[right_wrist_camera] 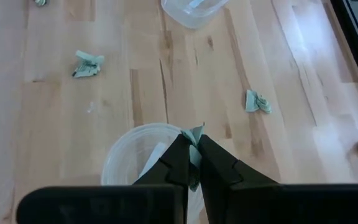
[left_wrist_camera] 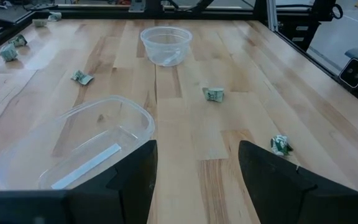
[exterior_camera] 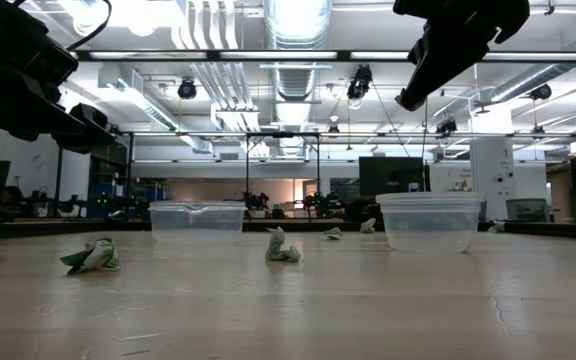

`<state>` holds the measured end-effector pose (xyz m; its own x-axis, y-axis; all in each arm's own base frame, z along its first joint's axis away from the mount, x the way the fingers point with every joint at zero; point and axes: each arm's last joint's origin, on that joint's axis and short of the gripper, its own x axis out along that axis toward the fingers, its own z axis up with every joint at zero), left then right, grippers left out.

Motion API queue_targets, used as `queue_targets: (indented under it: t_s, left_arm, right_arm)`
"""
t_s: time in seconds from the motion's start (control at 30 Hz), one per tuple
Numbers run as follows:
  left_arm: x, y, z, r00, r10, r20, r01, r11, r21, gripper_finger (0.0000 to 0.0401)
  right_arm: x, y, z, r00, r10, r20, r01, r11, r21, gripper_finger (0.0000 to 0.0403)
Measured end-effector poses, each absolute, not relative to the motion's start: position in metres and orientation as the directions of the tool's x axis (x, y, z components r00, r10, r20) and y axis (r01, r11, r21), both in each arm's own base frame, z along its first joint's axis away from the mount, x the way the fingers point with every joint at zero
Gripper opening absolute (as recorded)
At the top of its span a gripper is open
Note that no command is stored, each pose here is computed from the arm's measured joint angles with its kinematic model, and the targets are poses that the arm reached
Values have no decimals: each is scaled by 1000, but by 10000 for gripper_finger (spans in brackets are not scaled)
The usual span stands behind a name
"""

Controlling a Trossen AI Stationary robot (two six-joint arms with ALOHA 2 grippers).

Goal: Pick and place Stevia / Truvia into bins
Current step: Put the white stevia packet into the right transparent container

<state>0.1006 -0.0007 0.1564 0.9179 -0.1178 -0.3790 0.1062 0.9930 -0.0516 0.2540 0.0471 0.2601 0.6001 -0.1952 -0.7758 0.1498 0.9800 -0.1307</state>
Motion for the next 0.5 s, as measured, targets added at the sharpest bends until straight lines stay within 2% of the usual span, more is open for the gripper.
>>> queue_targets:
  t_s: [0.2, 0.5]
  left_arm:
    - [101, -1, 157, 918, -118, -378, 106, 993, -51, 209]
    - [101, -1, 157, 918, -118, -379, 106, 993, -52, 209]
  right_arm:
    - [254, 48, 260, 599, -175, -781, 137, 984, -115, 27]
    - [254, 48, 260, 599, -175, -781, 144, 983, -110, 103]
